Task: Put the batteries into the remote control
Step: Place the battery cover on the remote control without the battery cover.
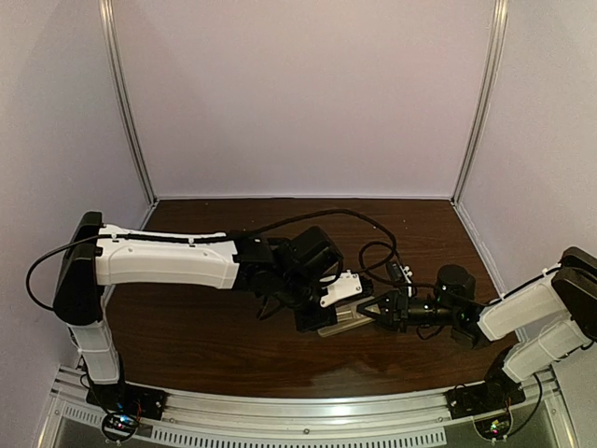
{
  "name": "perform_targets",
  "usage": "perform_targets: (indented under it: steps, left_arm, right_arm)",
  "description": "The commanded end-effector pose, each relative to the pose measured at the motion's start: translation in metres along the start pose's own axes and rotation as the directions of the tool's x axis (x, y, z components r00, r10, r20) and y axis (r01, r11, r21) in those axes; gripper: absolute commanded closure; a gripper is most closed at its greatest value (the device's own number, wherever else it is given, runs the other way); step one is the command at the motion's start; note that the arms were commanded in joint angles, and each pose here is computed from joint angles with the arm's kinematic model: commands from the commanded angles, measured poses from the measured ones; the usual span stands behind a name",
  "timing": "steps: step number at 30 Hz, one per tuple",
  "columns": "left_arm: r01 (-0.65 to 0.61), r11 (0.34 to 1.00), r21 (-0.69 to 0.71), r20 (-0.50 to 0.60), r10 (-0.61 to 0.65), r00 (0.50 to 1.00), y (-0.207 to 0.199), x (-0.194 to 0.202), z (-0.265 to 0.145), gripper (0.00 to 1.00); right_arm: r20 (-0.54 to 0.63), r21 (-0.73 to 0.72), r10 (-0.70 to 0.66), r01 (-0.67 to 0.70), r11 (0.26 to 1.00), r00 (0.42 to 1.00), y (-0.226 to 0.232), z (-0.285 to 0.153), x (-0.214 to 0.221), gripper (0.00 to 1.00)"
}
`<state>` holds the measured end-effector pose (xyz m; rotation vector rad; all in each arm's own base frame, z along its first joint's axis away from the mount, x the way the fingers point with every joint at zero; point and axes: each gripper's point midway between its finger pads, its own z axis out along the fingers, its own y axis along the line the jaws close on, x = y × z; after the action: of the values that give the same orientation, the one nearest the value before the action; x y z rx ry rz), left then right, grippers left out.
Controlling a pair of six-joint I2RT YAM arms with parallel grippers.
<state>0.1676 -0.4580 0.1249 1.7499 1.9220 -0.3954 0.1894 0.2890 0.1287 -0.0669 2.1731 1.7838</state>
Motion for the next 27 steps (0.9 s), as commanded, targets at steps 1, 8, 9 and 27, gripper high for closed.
perform_targets:
  steps: [1, 8, 9, 27]
  left_arm:
    - [0.010, 0.999, 0.039, 0.004, -0.010, 1.000, -0.007, -0.005, 0.010, 0.73]
    - [0.010, 1.000, 0.027, -0.003, -0.010, 1.000, -0.004, -0.004, 0.010, 0.68]
    - [0.008, 1.000, 0.023, -0.007, -0.008, 1.000, -0.004, -0.003, 0.010, 0.68]
    - [-0.013, 0.999, -0.040, 0.040, 0.014, 0.999, 0.007, -0.014, -0.011, 0.40]
  right_arm:
    - [0.024, -0.112, -0.075, 0.077, 0.991, 0.997, 0.032, 0.000, -0.005, 1.00]
    - [0.023, -0.156, -0.052, 0.055, 0.986, 0.998, 0.040, 0.000, -0.004, 1.00]
    - [0.022, -0.161, -0.047, 0.050, 0.986, 0.999, 0.040, -0.001, -0.003, 1.00]
    - [0.010, -0.168, -0.024, 0.026, 0.985, 1.000, 0.040, -0.004, 0.000, 1.00]
